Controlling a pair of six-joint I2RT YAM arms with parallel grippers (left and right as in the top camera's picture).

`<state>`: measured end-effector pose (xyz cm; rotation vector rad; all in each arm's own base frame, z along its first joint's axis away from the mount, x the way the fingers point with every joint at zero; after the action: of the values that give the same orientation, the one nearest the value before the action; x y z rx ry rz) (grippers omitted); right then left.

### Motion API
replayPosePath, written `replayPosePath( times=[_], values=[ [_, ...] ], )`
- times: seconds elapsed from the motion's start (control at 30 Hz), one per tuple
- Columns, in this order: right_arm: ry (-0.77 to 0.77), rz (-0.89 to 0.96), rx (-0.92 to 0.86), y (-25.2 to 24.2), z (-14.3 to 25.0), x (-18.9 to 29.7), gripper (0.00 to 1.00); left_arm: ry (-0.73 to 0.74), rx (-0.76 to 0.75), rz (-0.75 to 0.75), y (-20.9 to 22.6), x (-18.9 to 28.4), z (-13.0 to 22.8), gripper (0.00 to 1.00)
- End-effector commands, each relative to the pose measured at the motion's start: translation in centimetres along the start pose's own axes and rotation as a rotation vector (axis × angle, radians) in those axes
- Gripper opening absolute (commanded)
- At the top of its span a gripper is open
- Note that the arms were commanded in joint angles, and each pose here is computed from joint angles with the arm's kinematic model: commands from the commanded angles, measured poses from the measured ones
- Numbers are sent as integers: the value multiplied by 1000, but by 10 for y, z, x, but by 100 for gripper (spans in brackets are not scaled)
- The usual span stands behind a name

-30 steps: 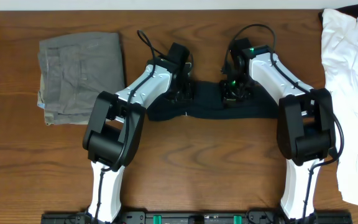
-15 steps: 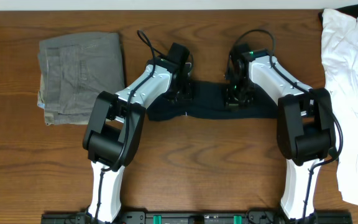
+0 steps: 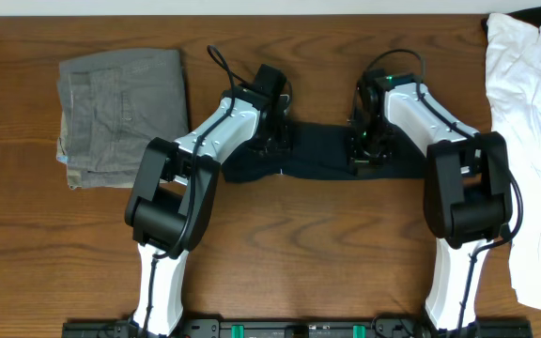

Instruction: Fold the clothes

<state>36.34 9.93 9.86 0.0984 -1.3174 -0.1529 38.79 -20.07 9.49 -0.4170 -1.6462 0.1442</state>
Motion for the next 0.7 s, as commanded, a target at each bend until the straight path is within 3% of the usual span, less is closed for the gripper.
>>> replayPosePath(
  times=[0.0,0.67],
  values=[
    [-8,11,-7,-2,5,7,1,35,20,-89,13,-18,7,8],
    [2,287,-134,-26,13,11,1,34,21,-91,14,-17,7,8]
  ],
)
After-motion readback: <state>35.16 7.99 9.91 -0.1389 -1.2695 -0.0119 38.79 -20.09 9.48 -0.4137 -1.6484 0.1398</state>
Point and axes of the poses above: each gripper's point midway between its finger pads, its own x axis back along the fingers, its own y axis along the line the jaws close on, z = x × y, the point moved 10 cm from there along x, back along the fingers, and after that the axes turned 3 degrees about -x, right-handed, at the moved point
